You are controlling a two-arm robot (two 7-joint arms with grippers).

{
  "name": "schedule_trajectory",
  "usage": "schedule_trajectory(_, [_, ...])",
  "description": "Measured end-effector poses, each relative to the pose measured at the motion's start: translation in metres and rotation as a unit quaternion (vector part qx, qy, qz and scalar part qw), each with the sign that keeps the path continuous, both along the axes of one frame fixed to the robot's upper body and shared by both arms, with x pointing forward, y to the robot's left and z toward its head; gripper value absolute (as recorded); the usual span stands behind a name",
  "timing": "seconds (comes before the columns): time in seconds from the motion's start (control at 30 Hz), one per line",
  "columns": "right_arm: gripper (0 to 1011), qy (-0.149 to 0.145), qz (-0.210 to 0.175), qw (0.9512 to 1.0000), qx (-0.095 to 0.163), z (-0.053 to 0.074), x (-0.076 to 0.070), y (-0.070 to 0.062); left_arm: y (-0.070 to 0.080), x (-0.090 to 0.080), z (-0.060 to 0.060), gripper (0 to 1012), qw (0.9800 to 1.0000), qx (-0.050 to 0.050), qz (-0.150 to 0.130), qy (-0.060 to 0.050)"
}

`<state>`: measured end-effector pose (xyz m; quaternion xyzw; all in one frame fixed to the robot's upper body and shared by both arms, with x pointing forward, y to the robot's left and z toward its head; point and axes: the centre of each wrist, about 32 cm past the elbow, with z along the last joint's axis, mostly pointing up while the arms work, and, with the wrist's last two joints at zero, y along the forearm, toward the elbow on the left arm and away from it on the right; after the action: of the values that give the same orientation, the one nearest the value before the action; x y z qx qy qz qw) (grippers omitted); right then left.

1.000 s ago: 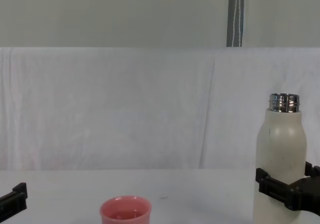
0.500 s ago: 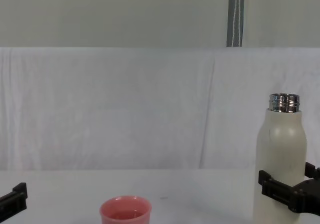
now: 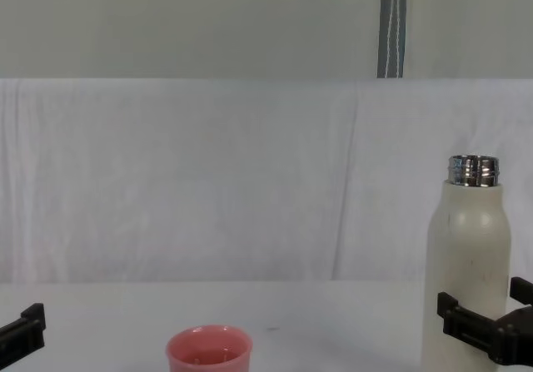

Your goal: Grasp the thermos with one hand and pour water into the cup lid.

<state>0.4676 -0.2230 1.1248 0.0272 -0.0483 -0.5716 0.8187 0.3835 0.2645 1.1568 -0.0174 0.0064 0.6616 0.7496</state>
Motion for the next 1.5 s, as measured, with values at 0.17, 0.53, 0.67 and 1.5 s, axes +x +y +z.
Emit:
schedule_trajectory(0.17, [1001, 0.002, -0.001, 1.0, -0.002, -0.001, -0.005, 0.0, 0.0, 0.0, 0.0, 1001, 1.0, 0.0, 0.0, 0.0])
schedule_trajectory(0.53, [1001, 0.009, -0.002, 1.0, -0.003, -0.003, -0.021, -0.001, 0.0, 0.0, 0.0, 1001, 1.0, 0.0, 0.0, 0.0])
schedule_trajectory(0.67, [1001, 0.011, 0.001, 0.9999, 0.0, -0.004, -0.028, 0.001, 0.0, 0.0, 0.0, 1001, 1.0, 0.0, 0.0, 0.0])
schedule_trajectory(1.5, [1001, 0.036, 0.045, 0.9983, 0.011, -0.014, -0.056, 0.021, 0.0, 0.0, 0.0, 1001, 1.0, 0.0, 0.0, 0.0])
